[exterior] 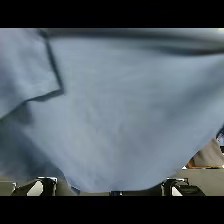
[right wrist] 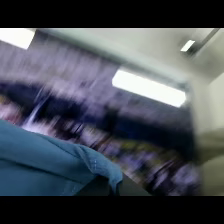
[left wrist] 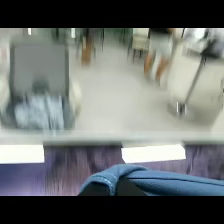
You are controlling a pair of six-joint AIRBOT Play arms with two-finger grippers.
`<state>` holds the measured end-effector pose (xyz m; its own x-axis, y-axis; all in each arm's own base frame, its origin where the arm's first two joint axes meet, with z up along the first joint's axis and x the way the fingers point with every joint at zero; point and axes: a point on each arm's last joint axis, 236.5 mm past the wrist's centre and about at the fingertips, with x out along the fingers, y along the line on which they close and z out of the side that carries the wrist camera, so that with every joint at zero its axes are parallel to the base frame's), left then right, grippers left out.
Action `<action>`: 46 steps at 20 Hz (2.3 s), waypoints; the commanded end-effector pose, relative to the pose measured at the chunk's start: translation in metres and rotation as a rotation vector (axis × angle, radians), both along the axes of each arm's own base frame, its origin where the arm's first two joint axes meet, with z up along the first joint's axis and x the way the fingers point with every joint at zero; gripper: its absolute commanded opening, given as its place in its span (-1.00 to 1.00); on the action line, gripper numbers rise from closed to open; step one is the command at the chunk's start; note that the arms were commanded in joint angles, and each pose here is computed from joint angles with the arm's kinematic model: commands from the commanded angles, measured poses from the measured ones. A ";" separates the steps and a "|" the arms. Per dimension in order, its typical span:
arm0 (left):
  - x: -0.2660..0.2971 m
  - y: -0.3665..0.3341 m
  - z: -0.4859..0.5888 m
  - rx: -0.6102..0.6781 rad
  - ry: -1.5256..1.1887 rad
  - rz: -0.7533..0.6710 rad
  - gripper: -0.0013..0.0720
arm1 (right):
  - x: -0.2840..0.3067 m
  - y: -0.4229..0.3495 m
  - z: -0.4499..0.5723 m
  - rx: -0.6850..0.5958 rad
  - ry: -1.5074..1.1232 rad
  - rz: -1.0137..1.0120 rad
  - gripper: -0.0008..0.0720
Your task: Fold the shirts.
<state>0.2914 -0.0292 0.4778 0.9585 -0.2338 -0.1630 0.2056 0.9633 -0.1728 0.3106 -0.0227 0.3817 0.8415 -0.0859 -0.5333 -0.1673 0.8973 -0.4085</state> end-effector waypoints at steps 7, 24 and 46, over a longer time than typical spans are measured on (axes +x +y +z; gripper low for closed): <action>0.146 0.026 -0.440 -0.083 1.066 -0.093 -0.89 | 0.163 0.048 -0.373 0.214 0.840 0.119 -0.87; 0.164 0.011 -0.504 -0.072 1.142 -0.108 -0.89 | 0.190 0.030 -0.398 0.161 0.783 0.058 -0.87; 0.090 0.044 -0.525 0.020 1.469 -0.131 0.33 | 0.095 0.041 -0.438 0.226 1.221 0.134 0.45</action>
